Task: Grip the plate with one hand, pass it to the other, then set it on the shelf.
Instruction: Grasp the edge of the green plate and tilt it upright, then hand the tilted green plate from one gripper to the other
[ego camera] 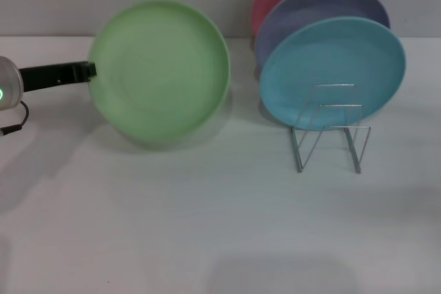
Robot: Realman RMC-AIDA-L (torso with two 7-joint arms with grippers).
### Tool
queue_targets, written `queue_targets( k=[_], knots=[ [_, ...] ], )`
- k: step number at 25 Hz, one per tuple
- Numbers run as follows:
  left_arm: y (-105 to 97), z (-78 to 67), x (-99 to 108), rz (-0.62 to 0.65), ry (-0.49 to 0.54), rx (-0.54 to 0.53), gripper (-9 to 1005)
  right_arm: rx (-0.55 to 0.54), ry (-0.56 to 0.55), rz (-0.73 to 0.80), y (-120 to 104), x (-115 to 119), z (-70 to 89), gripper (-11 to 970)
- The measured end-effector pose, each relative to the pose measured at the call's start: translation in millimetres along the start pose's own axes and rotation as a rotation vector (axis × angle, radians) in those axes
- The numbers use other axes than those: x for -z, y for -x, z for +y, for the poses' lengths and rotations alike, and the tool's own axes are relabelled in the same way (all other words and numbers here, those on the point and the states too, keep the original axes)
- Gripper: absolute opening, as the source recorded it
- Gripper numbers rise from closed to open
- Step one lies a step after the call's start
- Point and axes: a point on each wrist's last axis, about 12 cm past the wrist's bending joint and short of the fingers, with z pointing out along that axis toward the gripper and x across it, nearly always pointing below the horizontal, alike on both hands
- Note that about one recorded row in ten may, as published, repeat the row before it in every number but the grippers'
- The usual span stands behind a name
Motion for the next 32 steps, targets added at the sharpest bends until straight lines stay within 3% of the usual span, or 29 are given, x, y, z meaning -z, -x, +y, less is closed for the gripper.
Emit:
queue_targets(
  k=[8,12,18,19,22,27,32],
  knots=[
    [-15,3.0,-8,-0.236,0.076,-0.024,42,0.005,-0.002,0.014,-2,7,-1.0,740],
    [-17,-5.8,-14,-0.320,0.190,-0.104,44,0.010,-0.011,0.024,-2,10,-3.7,741],
    [-6,-16.2,-10,-0.398,0.270,-0.245,47,0.014,-0.016,0.029,-2,13,-6.0,741],
    [-5,-23.6,-7,-0.437,0.302,-0.317,47,0.017,-0.018,0.030,-2,14,-7.0,741],
    [-7,-33.8,-3,-0.481,0.330,-0.391,48,0.019,-0.020,0.032,-2,15,-7.9,740],
    [-25,-65.0,2,-0.604,0.354,-0.540,50,0.020,-0.020,0.033,-2,15,-8.3,741],
    [-51,-72.9,2,-0.725,0.291,-0.518,53,0.018,-0.018,0.034,-2,16,-7.2,741]
  ],
)
